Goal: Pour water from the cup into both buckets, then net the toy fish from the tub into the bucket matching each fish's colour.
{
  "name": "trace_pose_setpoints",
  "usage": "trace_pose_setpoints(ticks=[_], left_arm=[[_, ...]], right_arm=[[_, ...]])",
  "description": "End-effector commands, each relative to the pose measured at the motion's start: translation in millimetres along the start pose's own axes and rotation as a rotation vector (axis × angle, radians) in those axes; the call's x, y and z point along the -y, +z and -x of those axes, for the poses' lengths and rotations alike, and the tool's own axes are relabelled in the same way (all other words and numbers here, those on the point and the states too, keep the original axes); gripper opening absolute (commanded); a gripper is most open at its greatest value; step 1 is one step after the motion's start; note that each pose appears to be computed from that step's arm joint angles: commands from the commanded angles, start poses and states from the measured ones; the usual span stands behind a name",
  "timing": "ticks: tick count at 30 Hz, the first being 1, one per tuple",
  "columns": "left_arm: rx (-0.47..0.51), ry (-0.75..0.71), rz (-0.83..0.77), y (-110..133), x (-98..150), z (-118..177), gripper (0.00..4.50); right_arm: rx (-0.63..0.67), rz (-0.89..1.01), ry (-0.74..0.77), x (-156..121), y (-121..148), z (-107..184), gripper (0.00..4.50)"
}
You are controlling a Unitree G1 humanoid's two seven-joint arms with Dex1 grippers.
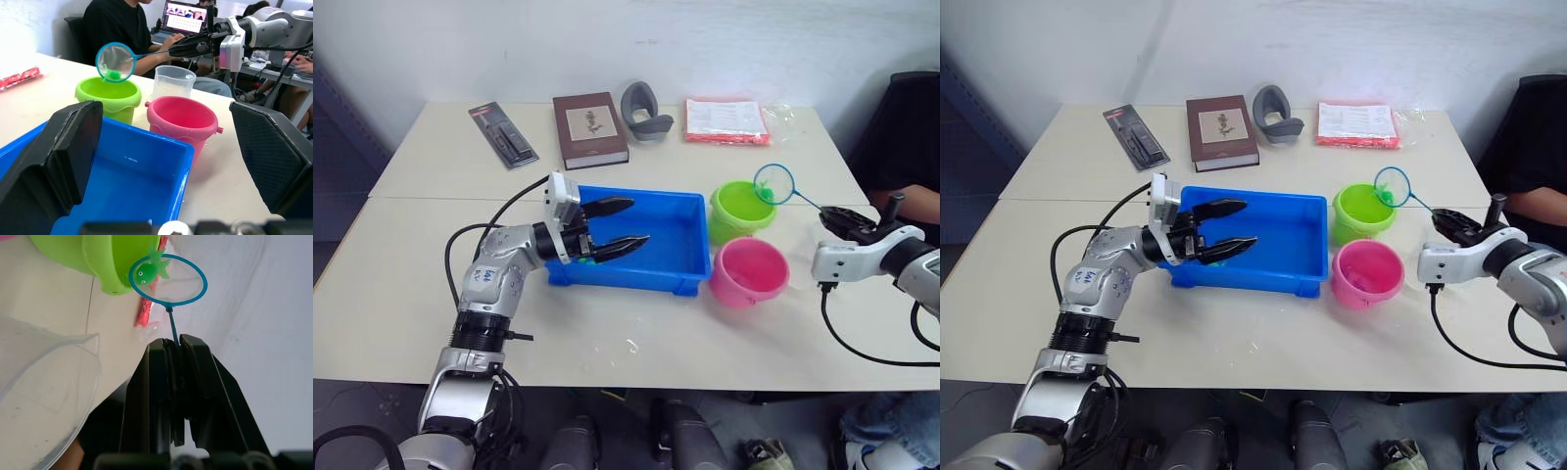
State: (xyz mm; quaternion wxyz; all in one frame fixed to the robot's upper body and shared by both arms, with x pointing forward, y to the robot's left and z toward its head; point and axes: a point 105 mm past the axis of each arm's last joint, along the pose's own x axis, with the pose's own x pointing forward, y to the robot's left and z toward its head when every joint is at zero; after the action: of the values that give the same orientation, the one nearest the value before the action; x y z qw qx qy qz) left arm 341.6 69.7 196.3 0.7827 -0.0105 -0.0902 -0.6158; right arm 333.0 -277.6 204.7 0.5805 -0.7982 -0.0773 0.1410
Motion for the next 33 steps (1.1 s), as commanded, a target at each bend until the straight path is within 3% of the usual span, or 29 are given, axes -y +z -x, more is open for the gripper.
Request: trace_pose_setpoints(ticks=[1, 8, 16, 19, 22, 24, 27, 31, 33], left_arm=[[0.02, -0.021, -0.056, 10.2, -1.1, -4.1, 4.47], [0.032, -0.02, -0.068, 7.2, -0.8, -6.0, 4.47], [0.039, -0.003, -0.057, 3.0, 1.3, -4.2, 4.47], [0.038, 0.014, -0.055, 1.9, 0.3, -3.1, 4.47], [0.038, 0.012, -0.05, 0.5, 1.3, -2.7, 4.47], [0.04, 0.016, -0.051, 0.2, 0.9, -2.0, 4.47], [0.046, 0.031, -0.049, -0.7, -0.1, -0.3, 4.47], [0.042, 0.042, -0.053, -1.8, -1.4, 1.3, 4.47], [0.041, 0.053, -0.053, -2.5, -2.3, 2.6, 4.47]], right_arm=[[0.035, 0.066, 0.033, -4.7, 4.5, 0.0, 0.0], [-0.008, 0.064, 0.007, 0.7, -7.0, 0.7, 0.0], [0.045, 0.089, -0.006, 3.2, 3.2, 3.6, 0.0], [-0.008, 0.062, -0.081, 20.4, -11.9, 4.1, 0.0], [0.088, 0.084, -0.079, 21.8, 9.2, -1.2, 0.0], [0.083, 0.083, -0.106, 25.9, 6.8, -1.4, 0.0], [0.103, 0.082, -0.06, 16.0, 9.5, -1.5, 0.0], [0.009, 0.074, -0.05, 13.4, -15.2, 2.4, 0.0], [0.074, 0.101, -0.041, 13.0, -1.3, 0.1, 0.0]])
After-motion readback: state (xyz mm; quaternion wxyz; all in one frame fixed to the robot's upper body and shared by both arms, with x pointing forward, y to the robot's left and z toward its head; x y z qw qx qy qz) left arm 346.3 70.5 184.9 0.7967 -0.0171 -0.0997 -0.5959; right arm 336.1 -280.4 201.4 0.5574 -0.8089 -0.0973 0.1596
